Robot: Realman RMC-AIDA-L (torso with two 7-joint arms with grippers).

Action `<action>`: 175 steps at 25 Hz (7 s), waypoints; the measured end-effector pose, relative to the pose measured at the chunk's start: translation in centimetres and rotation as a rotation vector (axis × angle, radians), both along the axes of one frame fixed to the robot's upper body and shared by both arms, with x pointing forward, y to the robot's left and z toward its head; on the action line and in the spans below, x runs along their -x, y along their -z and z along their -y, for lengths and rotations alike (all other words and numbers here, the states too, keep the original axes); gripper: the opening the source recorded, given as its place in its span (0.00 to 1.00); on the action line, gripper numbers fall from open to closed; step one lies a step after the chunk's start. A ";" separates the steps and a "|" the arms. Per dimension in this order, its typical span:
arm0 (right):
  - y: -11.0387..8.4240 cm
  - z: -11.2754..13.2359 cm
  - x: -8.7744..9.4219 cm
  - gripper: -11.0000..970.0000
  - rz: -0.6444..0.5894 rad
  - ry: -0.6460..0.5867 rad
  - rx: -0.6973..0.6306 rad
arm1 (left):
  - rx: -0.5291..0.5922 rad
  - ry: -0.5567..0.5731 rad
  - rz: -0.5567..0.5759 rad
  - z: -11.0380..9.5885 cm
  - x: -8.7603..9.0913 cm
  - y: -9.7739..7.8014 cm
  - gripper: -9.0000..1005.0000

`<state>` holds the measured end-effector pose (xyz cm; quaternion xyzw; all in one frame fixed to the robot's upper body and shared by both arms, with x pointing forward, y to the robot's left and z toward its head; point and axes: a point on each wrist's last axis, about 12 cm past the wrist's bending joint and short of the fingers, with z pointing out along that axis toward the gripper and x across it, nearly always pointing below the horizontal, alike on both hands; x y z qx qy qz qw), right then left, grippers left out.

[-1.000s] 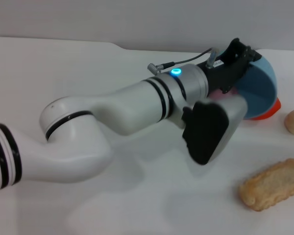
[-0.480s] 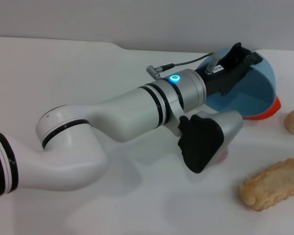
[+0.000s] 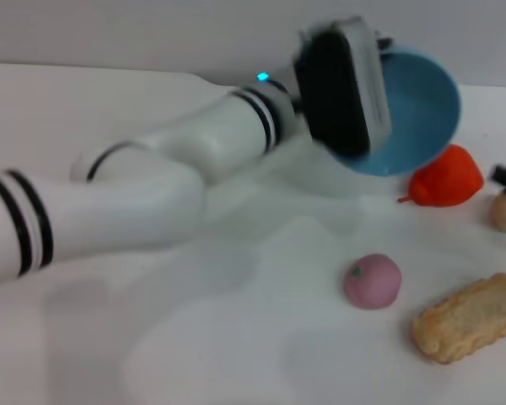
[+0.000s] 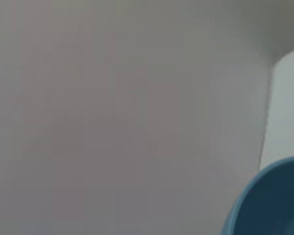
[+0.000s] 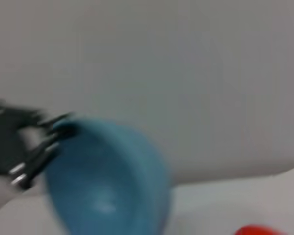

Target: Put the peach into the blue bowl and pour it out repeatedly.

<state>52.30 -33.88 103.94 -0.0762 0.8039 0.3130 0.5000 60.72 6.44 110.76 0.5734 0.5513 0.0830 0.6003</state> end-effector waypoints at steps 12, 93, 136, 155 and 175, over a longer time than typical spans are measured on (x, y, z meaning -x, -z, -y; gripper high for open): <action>-0.4 -6.6 -3.7 0.41 -0.320 -0.299 0.112 | 0.401 -0.362 -0.566 -4.6 -3.3 1.4 0.01; -8.6 -5.0 -7.0 0.51 -0.066 -0.249 0.144 | 0.216 -0.324 -0.958 -2.1 -2.3 0.5 0.01; -4.6 -4.2 -5.4 0.54 -0.100 -0.194 0.090 | 0.241 -0.286 -0.885 -2.4 -1.3 -1.3 0.42; -1.5 1.6 -2.1 0.60 0.439 0.327 0.264 | 0.714 -0.458 -0.341 -8.6 -0.6 1.6 0.80; 1.5 2.9 1.5 0.60 0.432 0.660 0.213 | 0.792 -0.453 -0.276 -10.1 3.4 5.5 0.80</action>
